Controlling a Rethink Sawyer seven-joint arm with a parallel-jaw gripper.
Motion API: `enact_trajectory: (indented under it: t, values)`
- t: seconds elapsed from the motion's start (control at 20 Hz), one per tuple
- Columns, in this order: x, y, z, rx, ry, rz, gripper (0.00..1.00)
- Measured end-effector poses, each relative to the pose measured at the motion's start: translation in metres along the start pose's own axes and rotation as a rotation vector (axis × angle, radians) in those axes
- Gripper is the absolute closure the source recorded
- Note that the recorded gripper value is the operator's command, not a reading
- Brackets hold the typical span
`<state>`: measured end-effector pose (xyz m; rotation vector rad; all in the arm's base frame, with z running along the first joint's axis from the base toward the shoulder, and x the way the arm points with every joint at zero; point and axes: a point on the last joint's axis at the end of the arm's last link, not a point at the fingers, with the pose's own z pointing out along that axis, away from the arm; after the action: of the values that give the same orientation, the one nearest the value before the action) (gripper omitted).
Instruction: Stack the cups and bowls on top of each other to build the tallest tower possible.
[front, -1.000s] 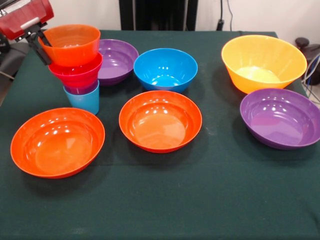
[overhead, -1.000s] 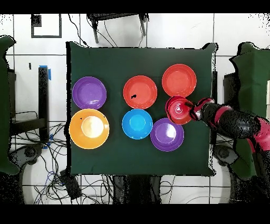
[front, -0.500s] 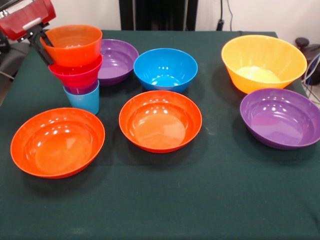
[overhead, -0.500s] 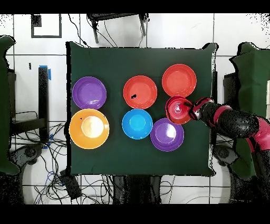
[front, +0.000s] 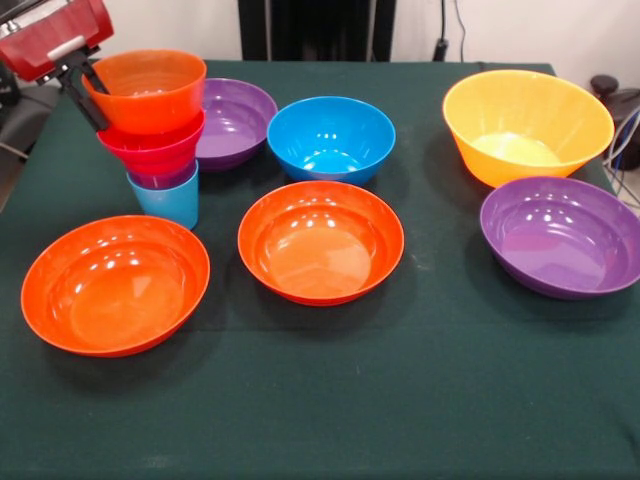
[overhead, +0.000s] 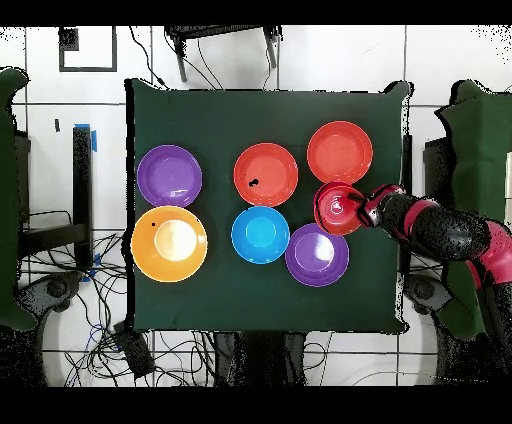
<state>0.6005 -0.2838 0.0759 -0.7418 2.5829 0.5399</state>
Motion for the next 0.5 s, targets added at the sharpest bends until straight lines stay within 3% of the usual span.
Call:
enact_trajectory:
  t: [0.5]
  values:
    - [-0.0085,0.0058,0.0064,-0.009,0.004,-0.015,1.00]
